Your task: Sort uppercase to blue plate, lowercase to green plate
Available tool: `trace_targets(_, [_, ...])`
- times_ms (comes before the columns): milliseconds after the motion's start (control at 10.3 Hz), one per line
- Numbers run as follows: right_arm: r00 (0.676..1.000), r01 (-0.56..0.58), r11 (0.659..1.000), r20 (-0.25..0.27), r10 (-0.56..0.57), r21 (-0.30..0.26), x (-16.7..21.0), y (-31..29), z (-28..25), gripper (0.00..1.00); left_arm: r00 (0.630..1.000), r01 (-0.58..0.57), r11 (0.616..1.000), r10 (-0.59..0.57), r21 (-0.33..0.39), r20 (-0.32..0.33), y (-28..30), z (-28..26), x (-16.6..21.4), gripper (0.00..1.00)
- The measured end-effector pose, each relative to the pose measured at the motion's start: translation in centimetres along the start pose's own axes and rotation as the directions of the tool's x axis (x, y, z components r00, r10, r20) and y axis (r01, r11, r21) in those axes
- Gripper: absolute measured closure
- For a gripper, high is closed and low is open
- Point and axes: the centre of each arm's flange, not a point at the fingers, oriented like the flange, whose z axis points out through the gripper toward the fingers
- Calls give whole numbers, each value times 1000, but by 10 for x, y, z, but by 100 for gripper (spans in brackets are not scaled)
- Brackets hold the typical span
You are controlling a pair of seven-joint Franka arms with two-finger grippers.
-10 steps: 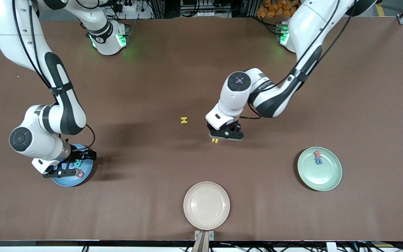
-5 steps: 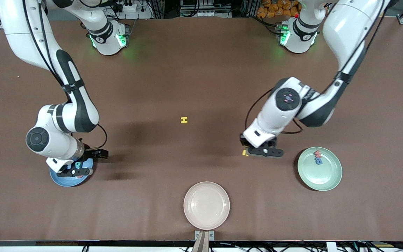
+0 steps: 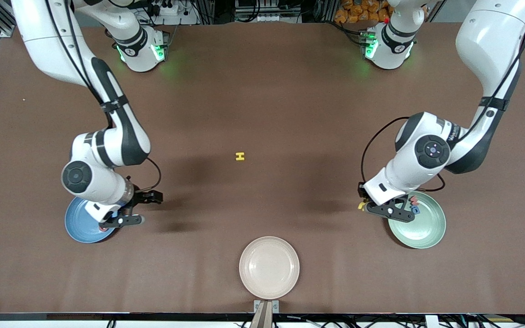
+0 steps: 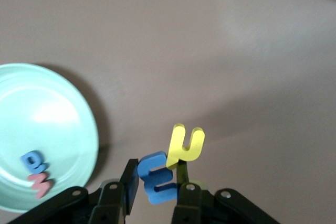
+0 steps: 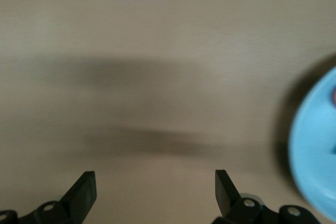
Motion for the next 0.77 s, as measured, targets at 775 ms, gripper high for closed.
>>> trace_targets(775, [999, 37, 997, 32, -40, 65, -79, -234, 30, 0, 971, -204, 978, 195, 49, 138, -140, 31, -34, 67])
